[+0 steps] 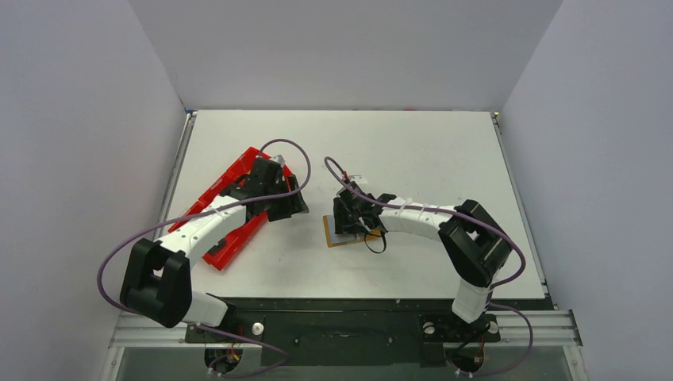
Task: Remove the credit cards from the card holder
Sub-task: Remove the credit card from the card holder.
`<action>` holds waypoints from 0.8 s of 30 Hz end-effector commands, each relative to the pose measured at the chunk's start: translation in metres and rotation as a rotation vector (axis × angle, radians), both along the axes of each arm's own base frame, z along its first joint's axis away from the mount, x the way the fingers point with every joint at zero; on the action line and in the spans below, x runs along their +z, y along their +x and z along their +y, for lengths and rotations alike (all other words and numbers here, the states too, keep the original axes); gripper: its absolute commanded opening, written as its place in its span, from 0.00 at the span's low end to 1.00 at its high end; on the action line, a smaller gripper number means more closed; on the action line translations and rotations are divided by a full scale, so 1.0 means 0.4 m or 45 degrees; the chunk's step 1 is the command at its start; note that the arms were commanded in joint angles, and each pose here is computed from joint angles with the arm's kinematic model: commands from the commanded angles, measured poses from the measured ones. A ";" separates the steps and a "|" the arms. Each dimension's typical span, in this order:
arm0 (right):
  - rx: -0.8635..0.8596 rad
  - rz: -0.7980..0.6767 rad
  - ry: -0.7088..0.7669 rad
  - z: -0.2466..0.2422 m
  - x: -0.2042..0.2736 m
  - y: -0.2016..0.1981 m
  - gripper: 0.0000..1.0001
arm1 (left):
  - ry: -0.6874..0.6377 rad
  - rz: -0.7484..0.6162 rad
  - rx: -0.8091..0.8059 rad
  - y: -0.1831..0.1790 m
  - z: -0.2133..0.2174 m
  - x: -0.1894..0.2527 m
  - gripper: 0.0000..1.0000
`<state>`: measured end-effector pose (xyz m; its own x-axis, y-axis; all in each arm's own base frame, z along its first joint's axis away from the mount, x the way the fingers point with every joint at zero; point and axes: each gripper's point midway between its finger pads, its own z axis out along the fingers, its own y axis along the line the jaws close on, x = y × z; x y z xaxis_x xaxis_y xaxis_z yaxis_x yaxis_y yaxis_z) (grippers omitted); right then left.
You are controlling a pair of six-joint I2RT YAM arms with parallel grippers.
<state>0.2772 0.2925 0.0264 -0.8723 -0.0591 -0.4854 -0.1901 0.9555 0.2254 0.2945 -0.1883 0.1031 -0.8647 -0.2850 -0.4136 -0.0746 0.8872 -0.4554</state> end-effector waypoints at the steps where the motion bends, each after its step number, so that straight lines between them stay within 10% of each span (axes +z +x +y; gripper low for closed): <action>1: -0.012 0.001 0.028 0.002 -0.017 0.010 0.50 | -0.051 -0.058 -0.005 0.030 -0.025 0.027 0.57; 16: -0.033 0.090 0.101 -0.013 -0.056 -0.001 0.00 | -0.048 -0.044 -0.035 0.030 -0.053 0.017 0.57; 24: -0.056 0.169 0.203 -0.017 -0.084 -0.011 0.00 | -0.069 -0.025 -0.073 0.031 -0.089 0.002 0.48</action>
<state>0.2876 0.2915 0.0186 -0.8929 0.0437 -0.4482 -0.1415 0.9177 0.3713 0.2887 -0.2043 0.0854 -0.8922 -0.2552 -0.3725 -0.0676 0.8912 -0.4486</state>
